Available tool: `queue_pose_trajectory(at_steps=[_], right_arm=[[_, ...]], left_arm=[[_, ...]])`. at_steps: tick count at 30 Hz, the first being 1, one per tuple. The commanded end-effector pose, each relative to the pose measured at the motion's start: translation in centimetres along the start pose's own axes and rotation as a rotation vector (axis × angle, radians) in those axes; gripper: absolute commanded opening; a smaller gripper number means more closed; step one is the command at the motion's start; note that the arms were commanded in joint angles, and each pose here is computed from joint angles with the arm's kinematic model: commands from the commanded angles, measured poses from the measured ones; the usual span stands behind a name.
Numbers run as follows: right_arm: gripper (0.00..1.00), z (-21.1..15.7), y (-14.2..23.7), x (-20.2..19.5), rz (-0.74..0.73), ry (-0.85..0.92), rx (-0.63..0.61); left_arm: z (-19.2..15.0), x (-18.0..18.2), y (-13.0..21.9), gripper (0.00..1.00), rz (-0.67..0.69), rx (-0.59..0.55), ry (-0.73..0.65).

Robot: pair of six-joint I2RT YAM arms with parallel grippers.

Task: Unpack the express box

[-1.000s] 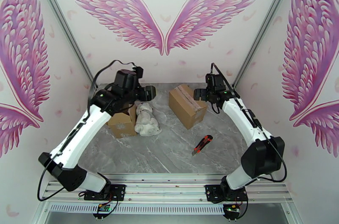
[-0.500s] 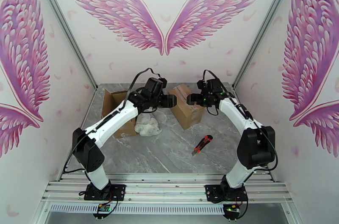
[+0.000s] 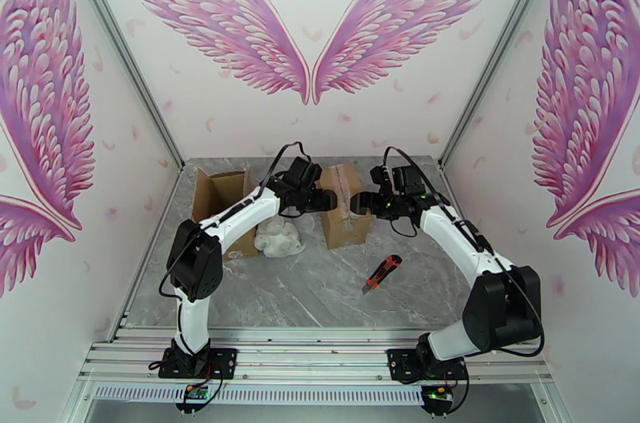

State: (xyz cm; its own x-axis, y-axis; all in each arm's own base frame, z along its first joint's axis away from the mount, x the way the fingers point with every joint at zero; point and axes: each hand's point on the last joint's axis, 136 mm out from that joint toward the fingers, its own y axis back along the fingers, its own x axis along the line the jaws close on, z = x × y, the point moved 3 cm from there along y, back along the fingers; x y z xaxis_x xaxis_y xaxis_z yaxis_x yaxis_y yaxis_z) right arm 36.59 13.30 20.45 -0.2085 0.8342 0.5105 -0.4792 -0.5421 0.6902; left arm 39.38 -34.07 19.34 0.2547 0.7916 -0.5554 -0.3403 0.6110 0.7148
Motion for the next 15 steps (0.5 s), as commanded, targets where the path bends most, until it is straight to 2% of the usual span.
queue_pose_trajectory(at_steps=[1,9,15], right_arm=[[0.81,-0.7,-0.7,1.3,0.018,0.002,0.019],[0.8,-2.8,1.3,2.5,0.028,-0.052,0.0],[0.83,-4.9,1.9,1.9,0.003,-0.117,0.057]], left_arm=[[-1.1,-1.3,-0.6,0.65,-0.092,0.041,-0.031],[-5.2,-2.2,0.6,0.59,-0.181,0.126,-0.074],[-8.0,-2.9,2.0,0.56,-0.225,0.167,-0.091]])
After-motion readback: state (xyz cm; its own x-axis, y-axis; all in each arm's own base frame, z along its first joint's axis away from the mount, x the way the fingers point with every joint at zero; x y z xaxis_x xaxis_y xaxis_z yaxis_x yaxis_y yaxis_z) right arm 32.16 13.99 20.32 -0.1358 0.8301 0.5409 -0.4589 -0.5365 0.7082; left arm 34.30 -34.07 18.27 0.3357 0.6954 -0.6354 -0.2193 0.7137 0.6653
